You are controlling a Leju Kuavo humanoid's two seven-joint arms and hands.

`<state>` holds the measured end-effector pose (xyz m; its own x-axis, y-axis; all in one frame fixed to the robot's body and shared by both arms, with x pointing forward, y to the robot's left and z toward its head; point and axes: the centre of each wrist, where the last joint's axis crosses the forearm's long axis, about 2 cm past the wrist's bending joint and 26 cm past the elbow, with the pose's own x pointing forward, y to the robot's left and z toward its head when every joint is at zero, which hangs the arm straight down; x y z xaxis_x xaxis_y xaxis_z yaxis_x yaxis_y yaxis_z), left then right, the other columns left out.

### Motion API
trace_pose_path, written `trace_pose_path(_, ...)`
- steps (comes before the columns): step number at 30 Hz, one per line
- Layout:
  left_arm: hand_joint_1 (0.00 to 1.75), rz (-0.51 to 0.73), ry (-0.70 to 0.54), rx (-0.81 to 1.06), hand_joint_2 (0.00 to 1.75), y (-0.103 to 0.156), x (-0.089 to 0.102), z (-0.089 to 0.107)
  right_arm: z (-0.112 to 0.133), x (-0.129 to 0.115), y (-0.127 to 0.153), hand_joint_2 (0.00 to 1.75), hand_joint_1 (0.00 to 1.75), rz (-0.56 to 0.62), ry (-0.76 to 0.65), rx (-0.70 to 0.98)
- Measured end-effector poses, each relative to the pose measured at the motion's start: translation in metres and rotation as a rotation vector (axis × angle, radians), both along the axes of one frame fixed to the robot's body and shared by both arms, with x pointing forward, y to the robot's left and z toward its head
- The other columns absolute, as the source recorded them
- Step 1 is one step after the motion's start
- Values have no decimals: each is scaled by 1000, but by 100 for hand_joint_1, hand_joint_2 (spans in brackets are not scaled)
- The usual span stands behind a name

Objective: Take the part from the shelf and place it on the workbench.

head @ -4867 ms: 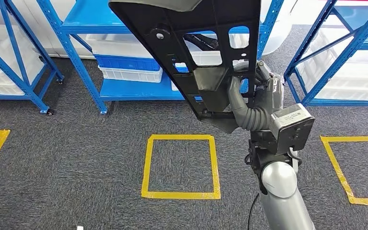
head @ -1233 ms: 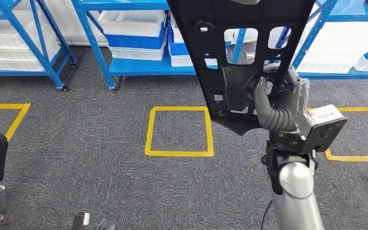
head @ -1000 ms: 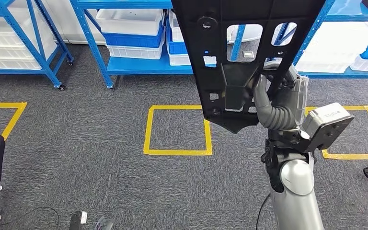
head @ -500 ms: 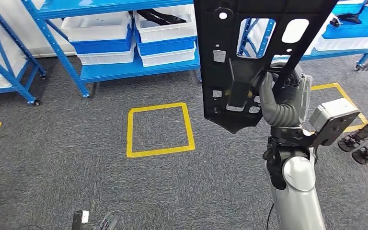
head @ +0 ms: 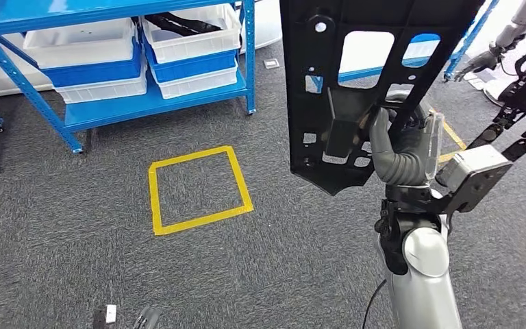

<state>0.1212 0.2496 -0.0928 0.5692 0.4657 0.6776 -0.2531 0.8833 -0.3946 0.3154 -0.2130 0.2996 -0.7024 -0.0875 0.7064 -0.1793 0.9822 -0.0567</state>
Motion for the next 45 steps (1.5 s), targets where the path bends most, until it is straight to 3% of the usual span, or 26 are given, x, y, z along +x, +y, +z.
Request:
trace_pose_path(10, 0, 79, 10, -49, 175, 0, -5, -1, 2, 0, 1, 175, 175, -2, -4, 11)
trace_pose_path(29, 0, 73, 22, -43, 175, 1, -9, -2, -4, -4, 3, 175, 175, -78, -22, -34)
trace_pose_path(45, 0, 209, 27, -89, 175, 7, -17, -4, -8, -5, 10, 175, 175, -28, -20, -52)
